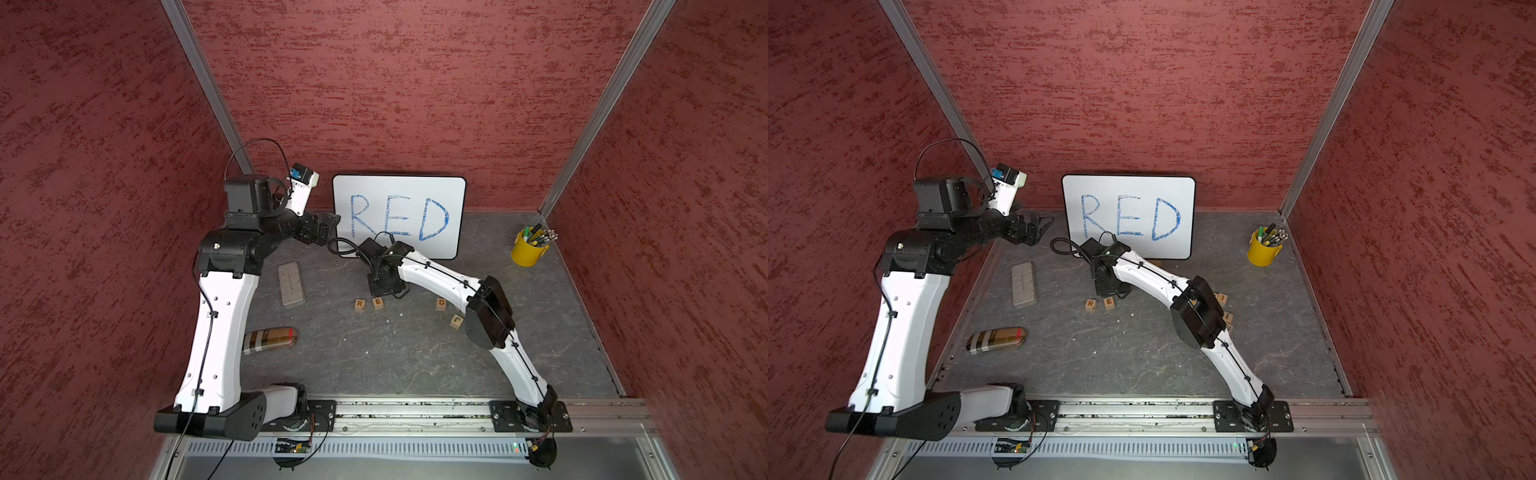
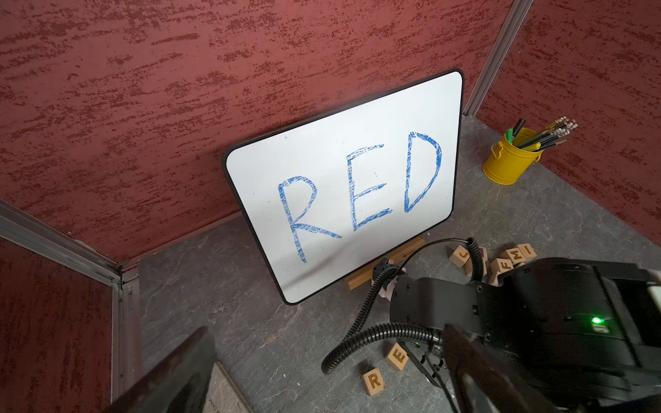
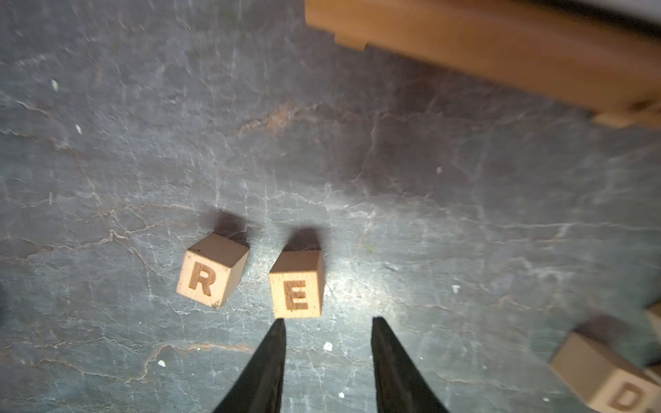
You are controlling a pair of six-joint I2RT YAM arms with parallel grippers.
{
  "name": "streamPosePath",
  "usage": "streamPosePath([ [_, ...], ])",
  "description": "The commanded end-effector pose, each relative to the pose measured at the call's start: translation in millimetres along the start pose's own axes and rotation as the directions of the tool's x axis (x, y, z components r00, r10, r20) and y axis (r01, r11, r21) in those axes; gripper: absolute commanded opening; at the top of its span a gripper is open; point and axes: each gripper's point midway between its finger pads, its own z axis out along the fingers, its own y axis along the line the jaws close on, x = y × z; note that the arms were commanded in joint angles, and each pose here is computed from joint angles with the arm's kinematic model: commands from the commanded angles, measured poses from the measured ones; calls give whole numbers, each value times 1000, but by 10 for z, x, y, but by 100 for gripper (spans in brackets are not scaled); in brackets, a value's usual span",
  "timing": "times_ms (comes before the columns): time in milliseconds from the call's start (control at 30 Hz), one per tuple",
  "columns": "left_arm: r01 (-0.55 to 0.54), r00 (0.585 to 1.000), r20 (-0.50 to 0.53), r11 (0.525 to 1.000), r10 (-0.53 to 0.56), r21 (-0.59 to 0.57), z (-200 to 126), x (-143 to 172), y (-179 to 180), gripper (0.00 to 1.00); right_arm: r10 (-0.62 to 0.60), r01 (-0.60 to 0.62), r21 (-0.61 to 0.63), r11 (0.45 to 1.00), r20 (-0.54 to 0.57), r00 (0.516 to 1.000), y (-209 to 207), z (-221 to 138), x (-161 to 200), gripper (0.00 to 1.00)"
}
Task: Assemble the uppercase word "red" with letter blocks
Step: Place the letter block at the center of the board, then adjust the letter block at the center of the board.
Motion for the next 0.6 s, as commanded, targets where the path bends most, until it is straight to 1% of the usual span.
streamPosePath([
  [0, -7, 1000, 9, 1000, 7, 29, -28, -35, -90, 100, 2, -22, 100, 995, 195, 981, -343, -552, -360, 43],
  [67, 10, 1000, 9, 999, -10, 32, 1, -39, -81, 99, 18, -59, 136, 989, 286, 958, -523, -778, -488, 43],
  [100, 20, 1000, 11, 999, -21, 37, 11, -40, -85, 100, 39, -94, 156, 983, 322, 946, -647, -857, -514, 40],
  [133, 38, 999, 14, 998, -39, 43, 23, -34, -84, 100, 73, -138, 158, 978, 364, 929, -797, -931, -542, 35],
  [167, 53, 998, 21, 997, -54, 57, 24, -35, -96, 100, 121, -183, 132, 974, 380, 917, -959, -942, -519, 32],
  [233, 74, 997, 21, 993, -77, 89, 45, -24, -133, 100, 240, -252, -14, 968, 360, 901, -1191, -886, -446, 29],
  [267, 84, 996, 11, 991, -86, 105, 64, -4, -157, 100, 299, -288, -86, 954, 366, 881, -1308, -882, -418, 29],
  [300, 92, 996, 1, 989, -93, 116, 87, 16, -175, 100, 332, -307, -126, 943, 367, 869, -1403, -888, -372, 30],
  [333, 104, 995, -13, 987, -103, 121, 116, 42, -187, 100, 355, -323, -148, 935, 358, 863, -1498, -883, -314, 35],
  [367, 111, 994, -26, 986, -109, 123, 144, 70, -199, 100, 366, -339, -136, 931, 349, 863, -1604, -877, -254, 44],
  [433, 121, 992, -59, 984, -114, 132, 204, 139, -234, 100, 364, -362, -73, 929, 358, 860, -1794, -904, -139, 64],
  [467, 120, 991, -72, 983, -110, 141, 227, 169, -263, 100, 362, -367, -57, 928, 365, 858, -1866, -935, -95, 69],
  [500, 113, 992, -80, 982, -102, 151, 249, 192, -301, 99, 370, -383, -42, 923, 377, 849, -1959, -982, -51, 79],
  [533, 101, 993, -83, 981, -88, 163, 258, 212, -351, 100, 373, -394, -30, 919, 394, 840, -2050, -1038, -13, 86],
  [567, 90, 993, -85, 981, -77, 170, 272, 225, -392, 100, 378, -412, -7, 911, 414, 828, -2142, -1104, 21, 99],
])
